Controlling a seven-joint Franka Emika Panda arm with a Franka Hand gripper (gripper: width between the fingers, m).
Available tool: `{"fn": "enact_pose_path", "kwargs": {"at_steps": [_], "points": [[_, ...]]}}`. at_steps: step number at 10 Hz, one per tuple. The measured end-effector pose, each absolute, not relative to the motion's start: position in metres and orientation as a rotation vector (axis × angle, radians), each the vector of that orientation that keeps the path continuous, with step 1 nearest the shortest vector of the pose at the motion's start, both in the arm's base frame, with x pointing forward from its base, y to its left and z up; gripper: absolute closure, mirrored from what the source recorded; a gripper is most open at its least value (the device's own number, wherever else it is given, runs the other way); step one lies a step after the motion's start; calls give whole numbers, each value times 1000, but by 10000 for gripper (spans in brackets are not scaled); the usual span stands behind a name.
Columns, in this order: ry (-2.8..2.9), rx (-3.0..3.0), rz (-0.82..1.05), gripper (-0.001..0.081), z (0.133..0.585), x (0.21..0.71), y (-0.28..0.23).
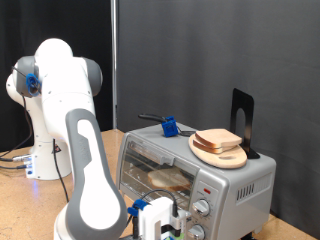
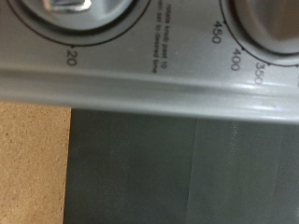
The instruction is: Make a piece of toast with the oven
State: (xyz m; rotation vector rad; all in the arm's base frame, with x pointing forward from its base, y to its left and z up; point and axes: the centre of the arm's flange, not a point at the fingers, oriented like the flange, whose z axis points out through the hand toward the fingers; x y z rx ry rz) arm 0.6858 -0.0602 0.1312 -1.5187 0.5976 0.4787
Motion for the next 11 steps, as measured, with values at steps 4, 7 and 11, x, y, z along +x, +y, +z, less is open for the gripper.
{"fn": "enact_pose_path", "kwargs": {"at_steps": [4,7,11], "points": [[585,-1522,493,124,131,686,-47],[586,-1516,490,124,131,687,-47],[587,-1510,485,544,132,688,-47]]}}
